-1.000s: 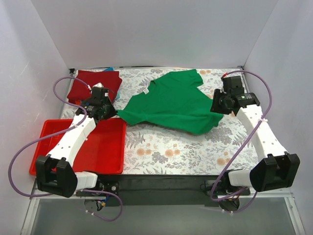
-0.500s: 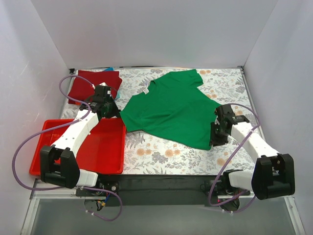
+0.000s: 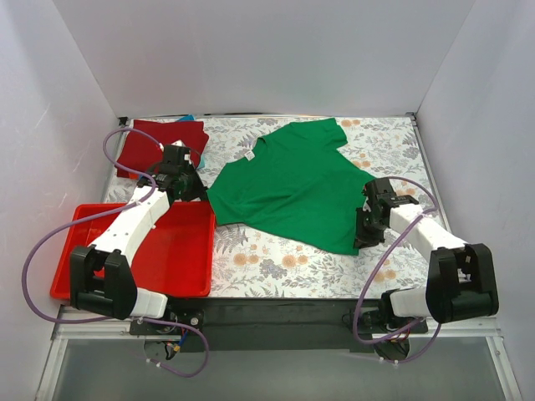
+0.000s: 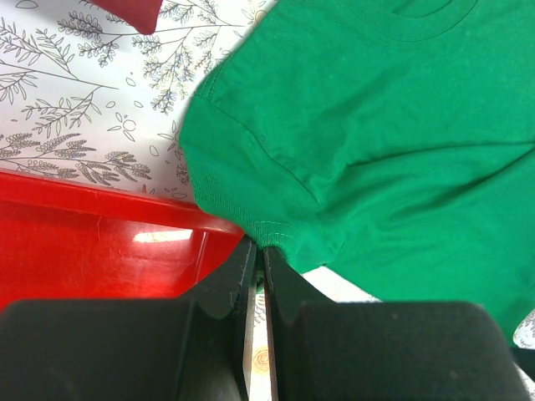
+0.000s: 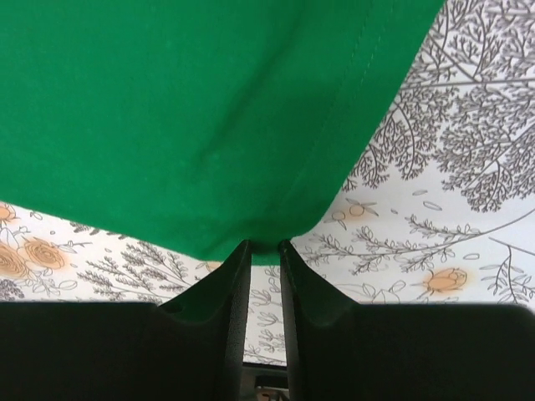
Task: Fold and stack the t-shirts
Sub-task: Flatten the tshirt out
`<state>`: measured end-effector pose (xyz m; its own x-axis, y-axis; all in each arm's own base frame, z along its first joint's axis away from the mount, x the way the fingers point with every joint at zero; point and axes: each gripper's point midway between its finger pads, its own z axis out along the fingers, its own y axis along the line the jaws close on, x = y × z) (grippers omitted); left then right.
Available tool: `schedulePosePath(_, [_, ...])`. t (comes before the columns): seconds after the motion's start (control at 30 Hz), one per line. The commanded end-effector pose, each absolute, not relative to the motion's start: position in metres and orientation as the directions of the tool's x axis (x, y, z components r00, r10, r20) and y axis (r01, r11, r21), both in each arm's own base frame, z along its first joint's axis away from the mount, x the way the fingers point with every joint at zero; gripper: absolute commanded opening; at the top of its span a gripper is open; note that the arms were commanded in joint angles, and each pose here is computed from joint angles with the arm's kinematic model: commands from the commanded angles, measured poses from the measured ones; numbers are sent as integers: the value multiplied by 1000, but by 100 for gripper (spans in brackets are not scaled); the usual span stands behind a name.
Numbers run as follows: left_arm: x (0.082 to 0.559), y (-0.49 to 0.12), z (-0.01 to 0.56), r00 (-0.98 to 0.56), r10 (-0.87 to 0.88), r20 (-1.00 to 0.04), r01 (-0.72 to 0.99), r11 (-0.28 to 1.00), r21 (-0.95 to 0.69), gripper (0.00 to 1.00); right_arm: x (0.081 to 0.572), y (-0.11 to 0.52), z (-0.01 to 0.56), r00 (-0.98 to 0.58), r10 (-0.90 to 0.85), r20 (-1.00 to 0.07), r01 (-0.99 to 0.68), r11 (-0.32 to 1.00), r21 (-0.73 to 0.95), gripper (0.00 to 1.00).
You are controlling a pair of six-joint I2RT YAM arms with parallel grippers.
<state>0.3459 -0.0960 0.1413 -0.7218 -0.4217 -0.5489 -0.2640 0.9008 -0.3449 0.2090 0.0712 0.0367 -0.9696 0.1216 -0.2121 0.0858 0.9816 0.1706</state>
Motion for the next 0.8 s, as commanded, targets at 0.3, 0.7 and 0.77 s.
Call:
schedulePosePath(0.3, [347, -95, 146, -712, -415, -566, -248, 903, -350, 0, 254, 67, 20, -950, 133, -283, 103, 987, 121, 25])
schedulePosePath(0.7, [347, -93, 147, -710, -409, -573, -246, 907, -342, 0, 314, 69, 72, -908, 124, -401, 89, 991, 104, 31])
schedulePosePath(0.77, [346, -92, 145, -712, -407, -573, -249, 908, -336, 0, 312, 68, 80, -902, 125, -413, 88, 990, 108, 34])
